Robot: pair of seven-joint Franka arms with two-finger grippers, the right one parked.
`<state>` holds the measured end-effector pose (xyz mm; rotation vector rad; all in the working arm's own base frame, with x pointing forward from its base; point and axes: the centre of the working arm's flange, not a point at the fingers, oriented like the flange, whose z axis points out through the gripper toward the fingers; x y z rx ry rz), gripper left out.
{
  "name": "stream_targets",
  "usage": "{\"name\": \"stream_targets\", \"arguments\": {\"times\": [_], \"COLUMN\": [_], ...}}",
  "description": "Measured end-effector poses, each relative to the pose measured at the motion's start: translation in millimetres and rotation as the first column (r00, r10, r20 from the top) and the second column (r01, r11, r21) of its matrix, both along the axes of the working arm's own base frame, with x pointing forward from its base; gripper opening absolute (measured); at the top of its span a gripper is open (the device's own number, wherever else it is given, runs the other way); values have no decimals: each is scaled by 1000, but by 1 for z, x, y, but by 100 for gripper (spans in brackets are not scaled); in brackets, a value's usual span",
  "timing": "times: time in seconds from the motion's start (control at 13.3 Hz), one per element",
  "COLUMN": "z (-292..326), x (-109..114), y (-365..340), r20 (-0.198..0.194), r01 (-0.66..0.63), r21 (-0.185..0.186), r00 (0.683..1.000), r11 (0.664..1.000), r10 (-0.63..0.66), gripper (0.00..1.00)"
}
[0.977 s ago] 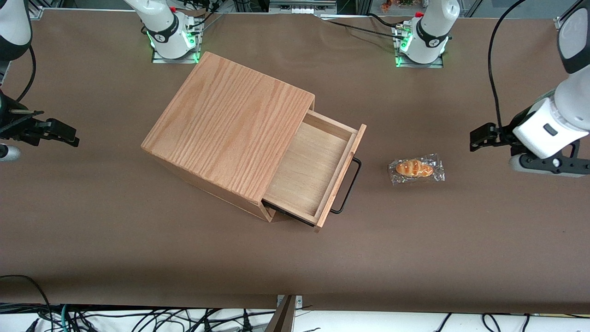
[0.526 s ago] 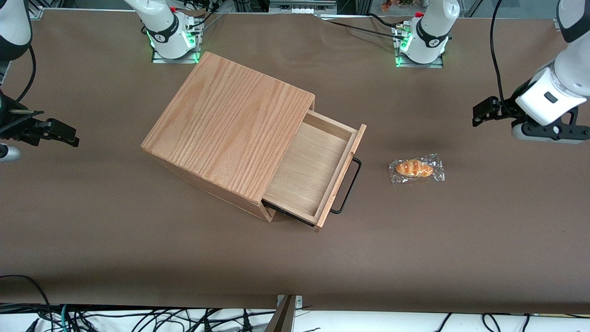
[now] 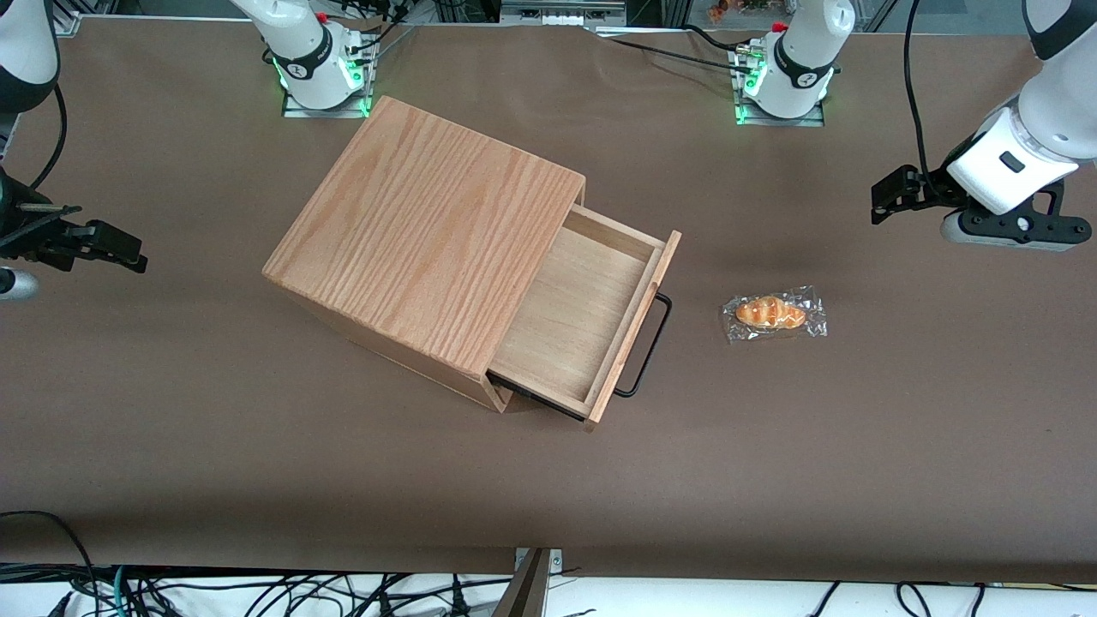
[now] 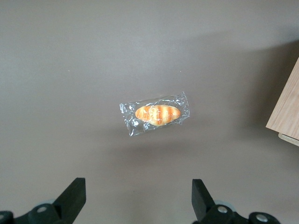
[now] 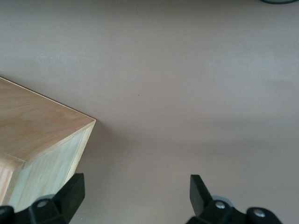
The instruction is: Open top drawer with left arm
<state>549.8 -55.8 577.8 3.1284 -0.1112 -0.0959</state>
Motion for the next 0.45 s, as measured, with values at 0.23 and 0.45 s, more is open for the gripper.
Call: {"name": "stream_targets", "arguments": {"times": [0.23,0.45], "z": [0,-3], "x": [0,1], "y": [0,1], "r20": [0,-4], "r01": [0,-2], "r21": [0,0], "r00": [1000,1000], "r11": [1000,1000], "r10": [0,2], "gripper": [100,100]}}
